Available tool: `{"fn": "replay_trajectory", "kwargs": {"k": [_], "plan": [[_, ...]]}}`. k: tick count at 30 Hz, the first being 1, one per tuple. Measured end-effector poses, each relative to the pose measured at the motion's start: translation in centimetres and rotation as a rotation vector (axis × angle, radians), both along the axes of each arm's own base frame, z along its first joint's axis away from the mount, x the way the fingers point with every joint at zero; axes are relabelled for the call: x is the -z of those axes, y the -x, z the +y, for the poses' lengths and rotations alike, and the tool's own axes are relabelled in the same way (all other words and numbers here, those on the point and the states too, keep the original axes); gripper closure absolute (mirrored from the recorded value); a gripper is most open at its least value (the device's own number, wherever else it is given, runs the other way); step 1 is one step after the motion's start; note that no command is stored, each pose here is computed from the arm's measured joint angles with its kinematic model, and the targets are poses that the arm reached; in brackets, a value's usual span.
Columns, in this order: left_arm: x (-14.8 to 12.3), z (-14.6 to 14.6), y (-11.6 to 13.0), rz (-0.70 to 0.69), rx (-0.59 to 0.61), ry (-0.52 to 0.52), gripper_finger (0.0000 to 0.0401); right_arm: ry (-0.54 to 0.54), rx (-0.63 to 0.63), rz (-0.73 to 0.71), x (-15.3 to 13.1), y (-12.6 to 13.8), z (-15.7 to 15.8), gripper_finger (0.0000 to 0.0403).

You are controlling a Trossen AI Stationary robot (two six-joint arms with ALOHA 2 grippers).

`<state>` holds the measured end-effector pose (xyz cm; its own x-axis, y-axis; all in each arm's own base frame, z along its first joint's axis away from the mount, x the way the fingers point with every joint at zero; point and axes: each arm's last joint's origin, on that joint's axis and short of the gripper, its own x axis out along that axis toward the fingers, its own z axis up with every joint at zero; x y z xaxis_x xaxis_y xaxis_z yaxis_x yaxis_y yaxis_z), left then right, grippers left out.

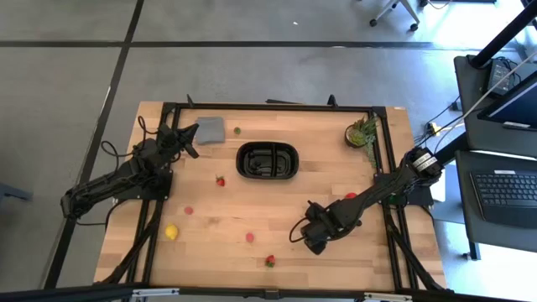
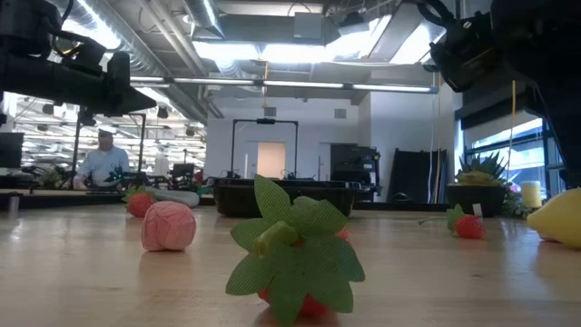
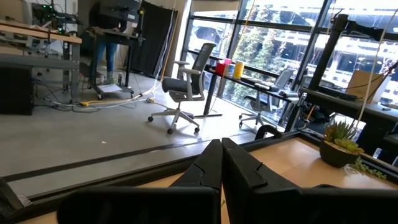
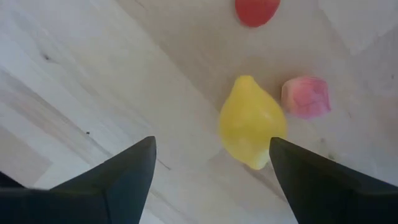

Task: Pick and placing Produce into tupperware
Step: Put the right yellow lemon into the black container

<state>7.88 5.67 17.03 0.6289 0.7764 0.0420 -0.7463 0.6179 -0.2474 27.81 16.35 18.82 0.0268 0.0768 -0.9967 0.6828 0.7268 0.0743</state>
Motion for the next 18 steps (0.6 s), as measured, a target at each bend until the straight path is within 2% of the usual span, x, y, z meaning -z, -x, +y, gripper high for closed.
{"fn": "replay_trajectory", "kwargs": {"k": [10,18], "plan": [[0.0,0.0,0.0,0.000,0.000,0.000,0.0401,0.019,-0.004,0.017,0.4,0.0,0.0,0.0088],[0.0,0.0,0.0,0.000,0.000,0.000,0.0401,0.040,-0.008,0.068,2.1,-0.4,0.2,0.0088]]}}
